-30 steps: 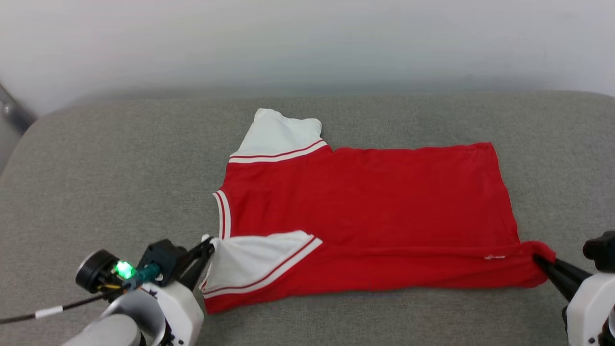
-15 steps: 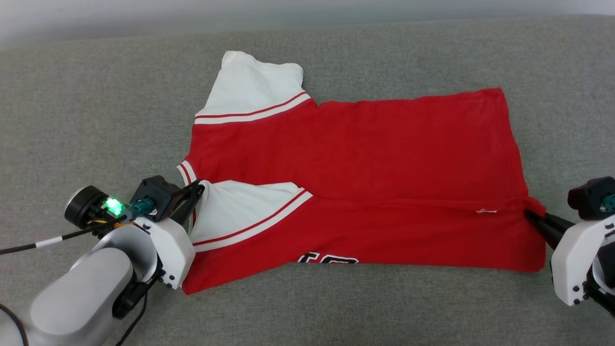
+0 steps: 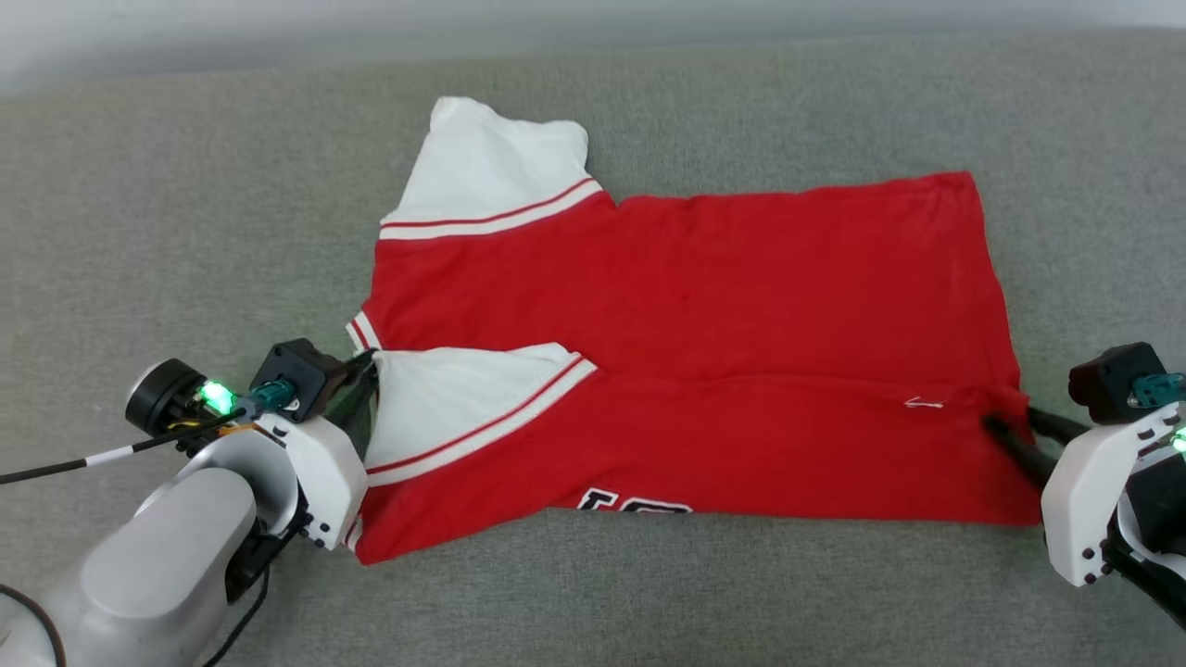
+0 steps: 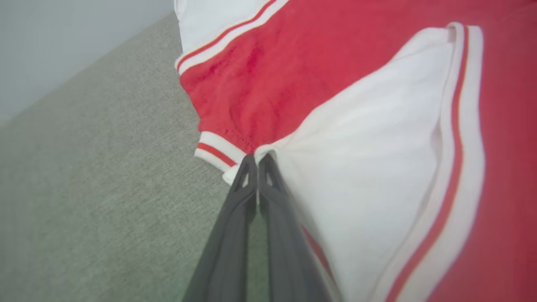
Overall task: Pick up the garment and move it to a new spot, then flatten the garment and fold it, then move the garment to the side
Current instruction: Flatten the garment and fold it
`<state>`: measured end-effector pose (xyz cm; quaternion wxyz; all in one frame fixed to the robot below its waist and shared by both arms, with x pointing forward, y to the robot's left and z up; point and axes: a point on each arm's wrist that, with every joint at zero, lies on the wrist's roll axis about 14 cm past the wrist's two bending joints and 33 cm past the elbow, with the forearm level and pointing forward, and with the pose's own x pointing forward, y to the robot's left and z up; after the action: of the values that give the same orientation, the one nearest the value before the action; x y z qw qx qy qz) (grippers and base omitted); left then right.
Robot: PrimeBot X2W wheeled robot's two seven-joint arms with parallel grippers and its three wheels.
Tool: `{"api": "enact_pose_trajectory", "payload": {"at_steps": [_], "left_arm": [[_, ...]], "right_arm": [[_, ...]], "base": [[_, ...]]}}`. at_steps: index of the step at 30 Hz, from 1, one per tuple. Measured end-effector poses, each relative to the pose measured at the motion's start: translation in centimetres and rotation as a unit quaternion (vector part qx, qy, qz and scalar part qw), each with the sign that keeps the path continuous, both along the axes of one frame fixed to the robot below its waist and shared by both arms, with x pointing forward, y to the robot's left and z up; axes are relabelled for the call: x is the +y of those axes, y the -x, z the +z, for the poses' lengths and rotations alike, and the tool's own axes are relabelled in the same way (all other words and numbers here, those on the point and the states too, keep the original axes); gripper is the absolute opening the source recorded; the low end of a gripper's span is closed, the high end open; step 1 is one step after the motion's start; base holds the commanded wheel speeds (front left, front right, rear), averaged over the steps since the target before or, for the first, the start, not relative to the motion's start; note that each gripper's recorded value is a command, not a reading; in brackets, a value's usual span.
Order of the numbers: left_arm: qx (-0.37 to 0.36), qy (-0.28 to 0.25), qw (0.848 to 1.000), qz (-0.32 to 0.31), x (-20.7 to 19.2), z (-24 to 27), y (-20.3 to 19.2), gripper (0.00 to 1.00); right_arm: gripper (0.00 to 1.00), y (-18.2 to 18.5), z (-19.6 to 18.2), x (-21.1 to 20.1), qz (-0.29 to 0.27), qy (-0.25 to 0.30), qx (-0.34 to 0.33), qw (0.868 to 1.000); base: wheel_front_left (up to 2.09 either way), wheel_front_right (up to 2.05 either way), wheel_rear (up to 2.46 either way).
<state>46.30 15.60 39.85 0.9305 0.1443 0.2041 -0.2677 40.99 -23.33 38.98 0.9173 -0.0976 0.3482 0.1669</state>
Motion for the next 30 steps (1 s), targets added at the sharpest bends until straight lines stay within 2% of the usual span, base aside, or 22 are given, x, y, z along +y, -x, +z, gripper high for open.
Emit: {"api": "enact_pose_trajectory", "payload": {"at_steps": [7,13,15,20,24,30], "left_arm": [[-0.071,-0.009,0.997,-0.002,0.6,6.7,-1.5,1.0],[-0.054,-0.035,0.998,0.012,2.0,10.6,-1.6,1.0],[-0.029,-0.043,0.998,0.019,2.4,11.1,-1.6,1.0],[0.084,-0.057,0.995,0.018,1.7,10.1,-0.2,1.0],[0.185,-0.089,0.979,0.006,1.4,8.2,1.9,1.0],[0.302,-0.134,0.944,-0.017,0.8,5.4,4.9,1.0]], "right_arm": [[1.0,0.2,2.8,0.3,0.003,-0.013,-0.045,0.999],[1.0,0.5,4.2,0.8,0.011,-0.016,-0.063,0.998],[1.0,0.6,4.3,0.9,0.012,-0.018,-0.065,0.998],[1.0,0.7,4.4,1.3,0.014,-0.022,-0.067,0.997],[1.0,0.9,4.3,1.3,0.016,-0.02,-0.066,0.997],[1.0,1.1,4.1,1.6,0.016,-0.023,-0.062,0.998]], "base": [[0.0,0.0,0.0],[0.0,0.0,0.0],[0.0,0.0,0.0],[0.0,0.0,0.0],[0.0,0.0,0.0],[0.0,0.0,0.0]]}}
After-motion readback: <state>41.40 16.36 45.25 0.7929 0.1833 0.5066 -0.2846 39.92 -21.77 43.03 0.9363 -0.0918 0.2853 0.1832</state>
